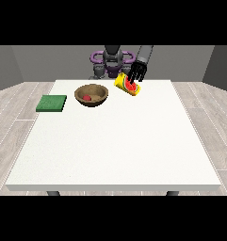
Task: Pick the cup and pour the ball into the bowl, then pick the bowl and place it on the pad
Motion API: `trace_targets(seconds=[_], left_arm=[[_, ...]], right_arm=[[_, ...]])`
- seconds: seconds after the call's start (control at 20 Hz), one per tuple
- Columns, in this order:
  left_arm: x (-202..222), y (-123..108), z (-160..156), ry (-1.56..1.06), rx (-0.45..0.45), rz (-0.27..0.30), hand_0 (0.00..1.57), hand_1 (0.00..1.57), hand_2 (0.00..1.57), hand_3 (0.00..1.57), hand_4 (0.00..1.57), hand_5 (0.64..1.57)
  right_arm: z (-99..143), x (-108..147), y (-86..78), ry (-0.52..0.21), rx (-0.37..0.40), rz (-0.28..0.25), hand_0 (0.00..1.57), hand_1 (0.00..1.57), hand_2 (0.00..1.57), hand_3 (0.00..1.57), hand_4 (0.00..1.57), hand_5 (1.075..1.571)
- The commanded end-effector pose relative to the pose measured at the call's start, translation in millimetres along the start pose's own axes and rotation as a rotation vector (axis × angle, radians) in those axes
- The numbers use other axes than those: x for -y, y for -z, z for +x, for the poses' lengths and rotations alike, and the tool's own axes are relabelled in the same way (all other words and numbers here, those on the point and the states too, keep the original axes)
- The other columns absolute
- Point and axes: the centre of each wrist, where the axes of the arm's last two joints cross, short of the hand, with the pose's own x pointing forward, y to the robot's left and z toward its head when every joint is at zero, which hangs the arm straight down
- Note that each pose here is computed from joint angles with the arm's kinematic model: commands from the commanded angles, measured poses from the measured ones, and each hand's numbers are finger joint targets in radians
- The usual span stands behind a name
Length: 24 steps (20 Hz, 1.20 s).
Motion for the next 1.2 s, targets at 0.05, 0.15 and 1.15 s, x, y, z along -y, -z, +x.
trace_targets(seconds=[0.05,0.15,1.15], left_arm=[[3,-48,-54,-0.175,-0.092,0.132,1.55,1.55,1.57,1.57,1.31,1.549],[-6,-45,-58,-0.297,-0.118,0.189,1.55,1.55,1.57,1.57,1.42,1.505],[-142,32,-149,-1.362,0.098,0.249,0.0,0.0,0.0,0.0,0.0,1.537]], right_arm=[[17,-6,-7.5,-0.015,0.095,0.024,0.0,0.0,0.0,0.0,0.4,1.566],[25,-16,-7.9,-0.006,0.121,0.033,0.0,0.0,0.0,0.0,0.41,1.566],[18,-84,-5.6,-0.015,0.167,-0.037,0.0,0.0,0.0,0.0,0.48,1.569]])
